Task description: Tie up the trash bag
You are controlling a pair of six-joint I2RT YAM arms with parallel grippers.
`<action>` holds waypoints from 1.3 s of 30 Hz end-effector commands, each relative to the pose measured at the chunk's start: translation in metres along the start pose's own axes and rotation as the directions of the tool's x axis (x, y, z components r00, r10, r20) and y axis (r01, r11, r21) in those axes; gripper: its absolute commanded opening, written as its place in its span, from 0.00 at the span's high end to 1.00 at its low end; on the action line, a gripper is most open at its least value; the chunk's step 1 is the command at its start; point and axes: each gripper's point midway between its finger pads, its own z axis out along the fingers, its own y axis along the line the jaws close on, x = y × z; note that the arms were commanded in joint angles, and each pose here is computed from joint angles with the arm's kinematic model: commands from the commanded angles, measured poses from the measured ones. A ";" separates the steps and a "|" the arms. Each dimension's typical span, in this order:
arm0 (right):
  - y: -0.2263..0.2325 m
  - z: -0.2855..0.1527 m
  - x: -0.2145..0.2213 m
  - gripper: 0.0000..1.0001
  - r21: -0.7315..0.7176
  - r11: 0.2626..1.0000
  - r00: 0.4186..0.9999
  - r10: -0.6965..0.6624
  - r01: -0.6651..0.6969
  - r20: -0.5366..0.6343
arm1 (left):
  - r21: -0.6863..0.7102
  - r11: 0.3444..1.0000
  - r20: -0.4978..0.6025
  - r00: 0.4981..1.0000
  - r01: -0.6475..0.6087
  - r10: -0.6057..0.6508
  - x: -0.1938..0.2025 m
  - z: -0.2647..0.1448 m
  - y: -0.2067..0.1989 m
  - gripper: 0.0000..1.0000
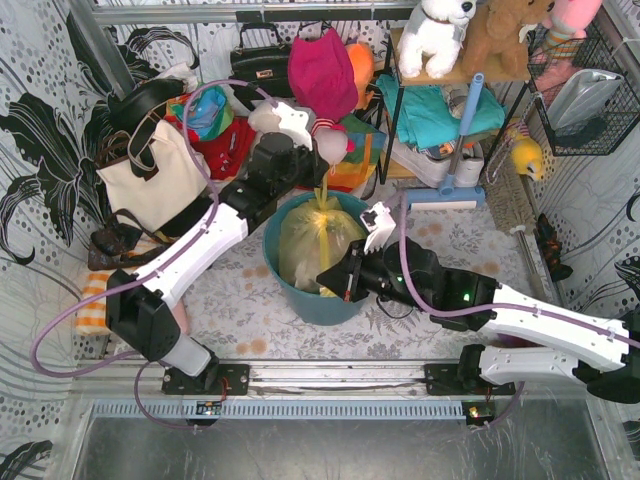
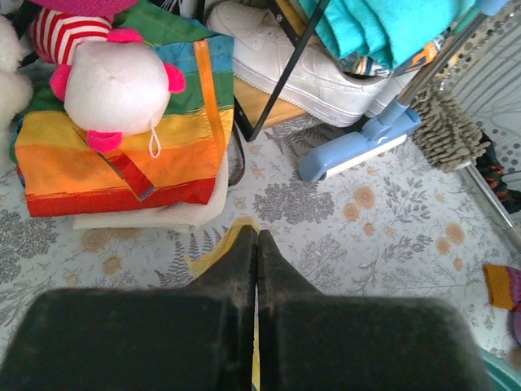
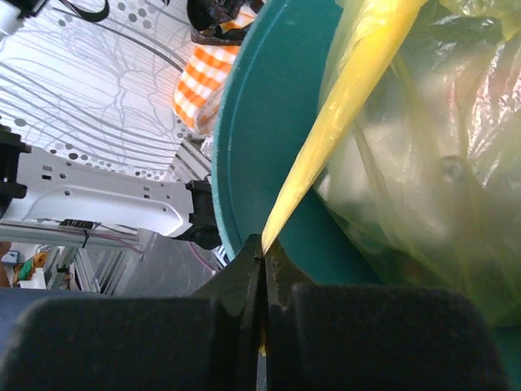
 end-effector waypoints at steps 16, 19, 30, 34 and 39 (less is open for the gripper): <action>0.091 -0.032 -0.163 1.00 -0.048 0.982 0.871 -0.141 0.185 0.470 | 0.625 0.759 0.420 0.898 -0.182 -0.130 -0.152 -0.177 -0.142 1.00; 0.097 -0.031 -0.167 1.00 -0.050 0.979 0.866 -0.153 0.200 0.475 | 0.665 0.721 0.424 0.894 -0.196 -0.148 -0.161 -0.193 -0.152 1.00; 0.044 -0.007 -0.136 1.00 0.044 0.992 0.884 -0.123 0.116 0.450 | 0.671 0.739 0.254 0.954 -0.056 -0.158 -0.091 -0.159 -0.133 1.00; 0.037 0.000 -0.129 1.00 0.033 0.995 0.895 -0.102 0.097 0.434 | 0.652 0.758 0.202 0.965 -0.004 -0.168 -0.069 -0.146 -0.124 1.00; 0.051 -0.004 -0.138 0.85 0.004 0.994 0.895 -0.098 0.107 0.435 | 0.649 0.761 0.242 0.956 -0.032 -0.166 -0.084 -0.153 -0.126 0.71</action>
